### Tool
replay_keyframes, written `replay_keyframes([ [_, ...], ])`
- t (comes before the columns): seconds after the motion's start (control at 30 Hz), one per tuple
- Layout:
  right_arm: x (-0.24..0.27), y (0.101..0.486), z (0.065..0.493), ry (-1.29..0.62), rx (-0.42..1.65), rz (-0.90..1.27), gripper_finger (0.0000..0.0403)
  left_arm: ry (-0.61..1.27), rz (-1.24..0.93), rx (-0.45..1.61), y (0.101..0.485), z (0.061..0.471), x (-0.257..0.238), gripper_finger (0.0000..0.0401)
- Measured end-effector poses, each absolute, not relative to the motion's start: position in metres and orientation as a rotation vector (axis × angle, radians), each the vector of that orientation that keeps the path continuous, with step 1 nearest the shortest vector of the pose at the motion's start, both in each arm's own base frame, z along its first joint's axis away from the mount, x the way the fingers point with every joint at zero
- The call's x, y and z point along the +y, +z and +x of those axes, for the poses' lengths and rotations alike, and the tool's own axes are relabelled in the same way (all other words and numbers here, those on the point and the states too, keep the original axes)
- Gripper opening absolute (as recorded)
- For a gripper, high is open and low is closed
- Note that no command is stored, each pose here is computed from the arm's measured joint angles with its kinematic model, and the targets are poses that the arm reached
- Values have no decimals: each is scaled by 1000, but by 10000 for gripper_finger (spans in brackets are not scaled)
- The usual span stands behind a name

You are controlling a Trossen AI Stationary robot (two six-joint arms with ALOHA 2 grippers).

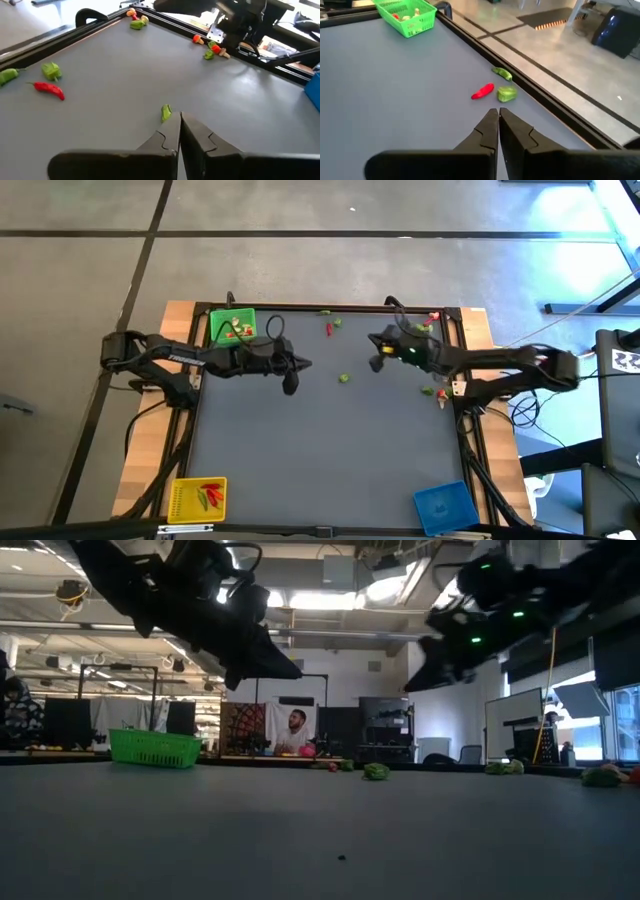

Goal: Sort produce into baskets
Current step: Put the red chili pepper into the yellow bin

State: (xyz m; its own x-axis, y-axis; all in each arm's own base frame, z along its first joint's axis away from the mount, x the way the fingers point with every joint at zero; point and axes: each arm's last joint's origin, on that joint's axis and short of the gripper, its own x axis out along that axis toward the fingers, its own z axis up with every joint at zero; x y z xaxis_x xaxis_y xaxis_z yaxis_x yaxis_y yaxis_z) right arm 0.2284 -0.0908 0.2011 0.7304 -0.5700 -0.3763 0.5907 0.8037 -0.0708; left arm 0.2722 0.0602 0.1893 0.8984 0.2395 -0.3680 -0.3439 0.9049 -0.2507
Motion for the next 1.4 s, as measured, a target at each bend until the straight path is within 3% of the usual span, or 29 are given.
replay_keyframes([
  [0.4, -130, 187, 307, -629, 518, 86, 20, 267, -310, 342, 189, 275, 49, 5],
  [0.73, -176, 164, 356, -626, 689, 280, 99, 265, -309, 343, 189, 275, 48, 5],
  [1.1, -210, 143, 382, -637, 711, 440, 106, 266, -299, 364, 188, 274, 48, 5],
  [1.4, -227, 139, 372, -622, 738, 543, 105, 265, -299, 365, 187, 274, 48, 5],
])
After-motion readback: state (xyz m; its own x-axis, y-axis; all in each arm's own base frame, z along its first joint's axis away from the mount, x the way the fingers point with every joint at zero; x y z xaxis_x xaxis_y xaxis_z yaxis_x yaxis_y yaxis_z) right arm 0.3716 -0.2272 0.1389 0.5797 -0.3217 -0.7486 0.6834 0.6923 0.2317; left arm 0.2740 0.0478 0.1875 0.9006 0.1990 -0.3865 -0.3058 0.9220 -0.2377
